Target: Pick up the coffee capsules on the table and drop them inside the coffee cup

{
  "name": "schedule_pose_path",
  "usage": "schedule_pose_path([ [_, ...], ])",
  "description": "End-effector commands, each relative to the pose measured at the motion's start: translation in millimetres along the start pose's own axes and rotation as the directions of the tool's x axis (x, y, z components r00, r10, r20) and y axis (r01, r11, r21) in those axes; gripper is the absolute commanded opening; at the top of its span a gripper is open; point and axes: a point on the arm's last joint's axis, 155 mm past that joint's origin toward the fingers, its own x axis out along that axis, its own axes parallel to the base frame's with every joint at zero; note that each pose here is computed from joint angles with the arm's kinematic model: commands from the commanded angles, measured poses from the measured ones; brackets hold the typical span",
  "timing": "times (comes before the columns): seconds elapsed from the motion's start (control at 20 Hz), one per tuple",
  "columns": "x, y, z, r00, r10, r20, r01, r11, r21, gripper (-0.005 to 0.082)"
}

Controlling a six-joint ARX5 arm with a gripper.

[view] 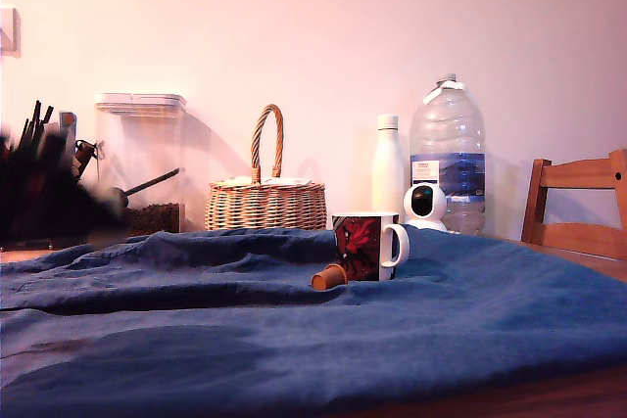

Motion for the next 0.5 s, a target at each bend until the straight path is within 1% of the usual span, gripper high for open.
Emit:
schedule_pose_path([
  [0.0,-0.1,-5.8,27.1,0.997,-0.017,0.071,0.015,0.999,0.03,0.0184],
  [0.2,1.3,-11.2,59.4,0.99,-0.032,0.141,0.025,0.998,0.054,0.0183],
  [0.45,4.5,-13.0,73.1,0.988,-0.036,0.153,0.028,0.998,0.06,0.0183],
])
